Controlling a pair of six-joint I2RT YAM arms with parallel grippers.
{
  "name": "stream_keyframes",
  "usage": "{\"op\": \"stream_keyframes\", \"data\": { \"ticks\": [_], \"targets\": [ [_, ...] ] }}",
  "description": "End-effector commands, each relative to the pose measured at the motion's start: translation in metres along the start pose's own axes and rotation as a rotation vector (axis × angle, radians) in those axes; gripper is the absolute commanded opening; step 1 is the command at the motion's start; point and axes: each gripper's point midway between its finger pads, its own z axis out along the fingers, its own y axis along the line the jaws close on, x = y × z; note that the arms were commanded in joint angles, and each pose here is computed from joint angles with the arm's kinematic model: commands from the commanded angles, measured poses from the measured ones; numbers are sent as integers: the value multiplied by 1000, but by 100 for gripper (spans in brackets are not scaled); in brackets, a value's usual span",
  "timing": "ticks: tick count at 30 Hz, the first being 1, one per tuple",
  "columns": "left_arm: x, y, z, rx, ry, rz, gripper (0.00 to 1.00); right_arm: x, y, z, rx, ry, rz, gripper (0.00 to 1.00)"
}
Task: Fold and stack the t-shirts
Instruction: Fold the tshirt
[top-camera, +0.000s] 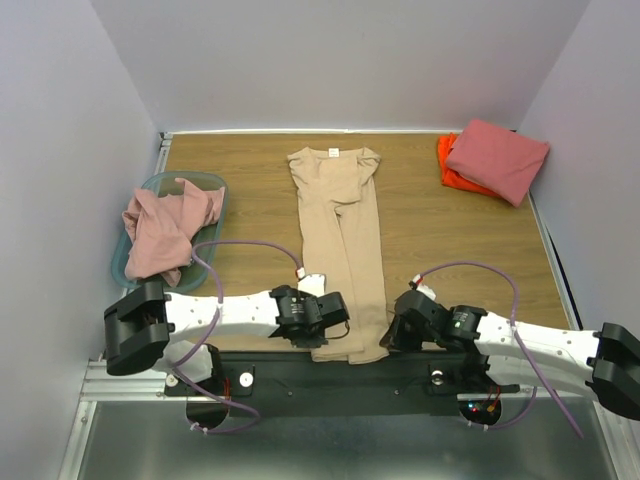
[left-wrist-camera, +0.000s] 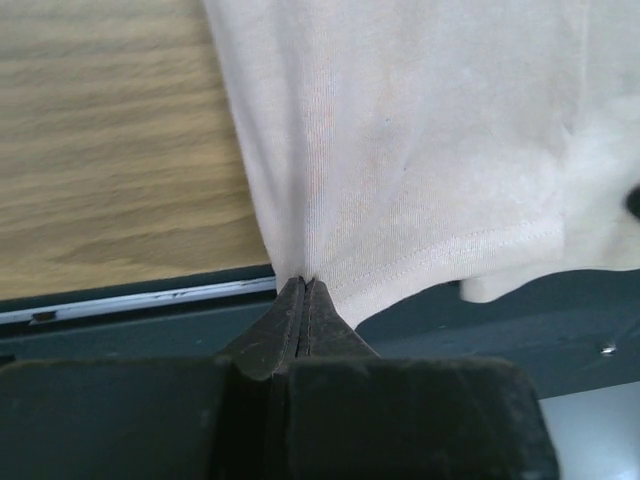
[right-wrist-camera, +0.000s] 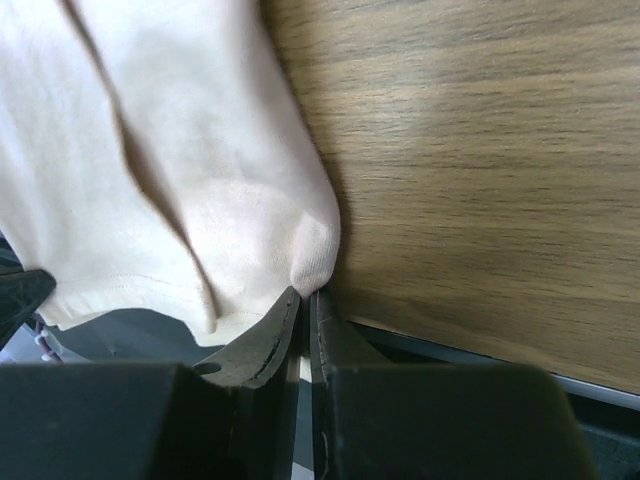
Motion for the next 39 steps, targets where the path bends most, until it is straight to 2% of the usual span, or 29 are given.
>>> {"op": "stream_keyframes", "data": {
  "ticks": [1,10,15,24,30,32,33,39],
  "targets": [
    [16,24,-6,-33,39,-24,0,13,-43,5,144,47,-10,10],
    [34,35,-6,38,86,-67,0,17,-34,0,119,83,-33,5],
    [33,31,-8,79,77,-109,0,33,1,-19,-25,202,-95,1],
    [19,8,-22,184,33,-131,0,42,43,-56,-240,280,-227,1],
    [-5,2,-34,212,-53,-165,0,14,56,-51,-190,144,-185,0],
    [-18,-2,-35,239,-95,-177,0,-7,59,-46,-147,40,-176,0],
    [-30,-4,-34,253,-119,-178,0,-26,69,-46,-132,-48,-175,0],
    [-90,-12,-38,280,-260,-180,0,-80,96,-41,-53,-201,-184,0]
  ]
}}
